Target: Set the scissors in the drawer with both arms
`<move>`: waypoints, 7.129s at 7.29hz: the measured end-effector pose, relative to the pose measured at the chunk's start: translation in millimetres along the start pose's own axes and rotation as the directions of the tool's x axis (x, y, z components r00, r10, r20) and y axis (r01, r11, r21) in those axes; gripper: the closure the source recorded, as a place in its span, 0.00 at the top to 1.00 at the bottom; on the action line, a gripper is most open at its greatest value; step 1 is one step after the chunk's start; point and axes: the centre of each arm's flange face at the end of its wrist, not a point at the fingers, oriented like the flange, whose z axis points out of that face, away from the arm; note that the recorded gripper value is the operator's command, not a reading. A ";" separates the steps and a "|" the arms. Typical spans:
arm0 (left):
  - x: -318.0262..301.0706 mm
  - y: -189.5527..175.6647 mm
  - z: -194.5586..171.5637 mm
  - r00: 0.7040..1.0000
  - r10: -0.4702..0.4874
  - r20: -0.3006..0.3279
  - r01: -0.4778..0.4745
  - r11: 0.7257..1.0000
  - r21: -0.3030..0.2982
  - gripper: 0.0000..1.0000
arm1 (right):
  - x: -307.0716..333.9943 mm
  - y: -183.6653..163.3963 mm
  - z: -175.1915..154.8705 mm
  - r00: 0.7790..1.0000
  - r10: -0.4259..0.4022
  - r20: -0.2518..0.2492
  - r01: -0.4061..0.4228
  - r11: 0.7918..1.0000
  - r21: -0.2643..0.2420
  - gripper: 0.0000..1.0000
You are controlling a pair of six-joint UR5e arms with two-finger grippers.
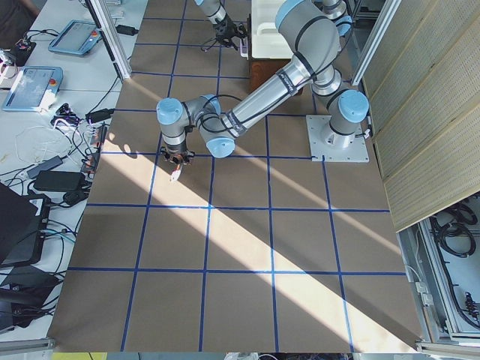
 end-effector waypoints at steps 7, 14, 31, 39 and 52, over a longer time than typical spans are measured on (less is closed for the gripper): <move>-8.9 -81.4 -55.0 1.000 -0.021 -0.020 0.022 0.999 0.034 0.00 | 37.0 11.7 -30.4 0.994 0.012 -0.111 -0.010 1.000 0.022 0.37; -9.3 -83.2 -56.0 0.999 -0.034 -0.020 0.035 0.999 0.035 0.00 | 74.7 25.3 -68.1 0.951 0.025 -0.308 -0.024 1.000 0.008 0.40; 24.4 -427.2 -157.3 0.997 -0.083 0.000 0.083 0.994 0.073 0.00 | -203.7 200.2 -139.9 0.385 0.900 -0.203 -0.819 0.435 0.374 1.00; 82.1 -549.8 -120.4 0.988 -0.113 -0.104 0.124 0.986 0.107 0.09 | -212.2 194.0 -161.3 -0.051 0.997 0.051 -0.824 -0.071 0.562 1.00; 75.8 -499.9 -195.0 0.709 -0.703 -0.061 0.705 0.701 0.109 1.00 | -211.3 194.2 -161.8 -0.047 0.998 0.046 -0.821 -0.065 0.568 1.00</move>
